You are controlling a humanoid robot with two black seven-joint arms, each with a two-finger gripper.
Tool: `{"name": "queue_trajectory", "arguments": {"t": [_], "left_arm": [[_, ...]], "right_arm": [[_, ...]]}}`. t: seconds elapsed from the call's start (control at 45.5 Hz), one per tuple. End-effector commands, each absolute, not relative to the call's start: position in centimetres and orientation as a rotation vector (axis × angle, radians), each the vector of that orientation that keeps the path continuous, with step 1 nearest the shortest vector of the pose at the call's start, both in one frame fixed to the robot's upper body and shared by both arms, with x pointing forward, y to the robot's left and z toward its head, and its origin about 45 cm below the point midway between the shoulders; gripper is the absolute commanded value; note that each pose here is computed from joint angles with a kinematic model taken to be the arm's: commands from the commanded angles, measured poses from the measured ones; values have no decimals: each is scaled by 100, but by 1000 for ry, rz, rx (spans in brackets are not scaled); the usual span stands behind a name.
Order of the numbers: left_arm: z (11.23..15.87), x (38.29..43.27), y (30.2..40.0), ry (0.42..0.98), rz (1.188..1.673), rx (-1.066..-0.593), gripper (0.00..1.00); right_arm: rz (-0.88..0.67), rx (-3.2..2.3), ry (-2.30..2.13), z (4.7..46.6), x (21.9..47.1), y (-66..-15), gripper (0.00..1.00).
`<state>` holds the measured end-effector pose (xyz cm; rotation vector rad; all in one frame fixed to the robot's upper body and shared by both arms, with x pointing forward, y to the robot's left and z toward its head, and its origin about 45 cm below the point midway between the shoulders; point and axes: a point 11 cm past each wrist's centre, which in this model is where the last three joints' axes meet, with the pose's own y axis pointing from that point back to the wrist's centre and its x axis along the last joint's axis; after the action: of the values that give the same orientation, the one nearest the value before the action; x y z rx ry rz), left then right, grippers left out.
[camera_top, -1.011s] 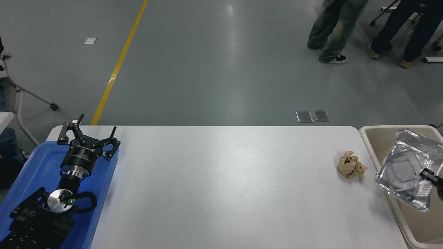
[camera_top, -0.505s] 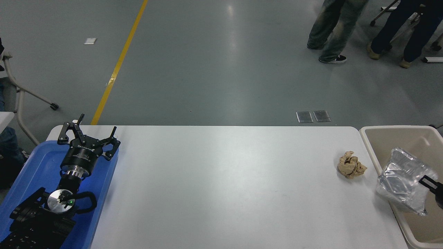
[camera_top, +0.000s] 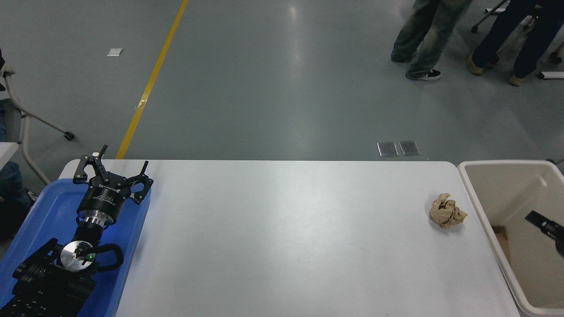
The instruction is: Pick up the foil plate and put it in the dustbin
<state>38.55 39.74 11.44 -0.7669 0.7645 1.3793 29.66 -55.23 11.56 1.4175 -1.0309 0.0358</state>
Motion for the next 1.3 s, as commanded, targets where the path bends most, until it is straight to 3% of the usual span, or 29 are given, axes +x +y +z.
{"name": "queue_trajectory", "arguments": {"t": [0.0, 0.308, 0.505, 0.857, 1.275], "left_arm": [[1141, 3854, 3971, 765, 1379, -764, 99], [1140, 3854, 3970, 766, 1378, -763, 99], [1139, 3854, 3968, 766, 1377, -761, 99], [1142, 3856, 3965, 766, 1376, -762, 99], [1141, 3854, 3971, 765, 1379, -764, 99]], "right_arm": [[114, 1689, -737, 1594, 3066, -4604, 100], [276, 1698, -410, 2622, 3290, -3541, 100], [-39, 1809, -351, 3260, 3215, -2984, 100], [-157, 1564, -303, 3883, 3086, -3032, 100], [-85, 1566, -296, 4154, 3105, -2901, 100]]}}
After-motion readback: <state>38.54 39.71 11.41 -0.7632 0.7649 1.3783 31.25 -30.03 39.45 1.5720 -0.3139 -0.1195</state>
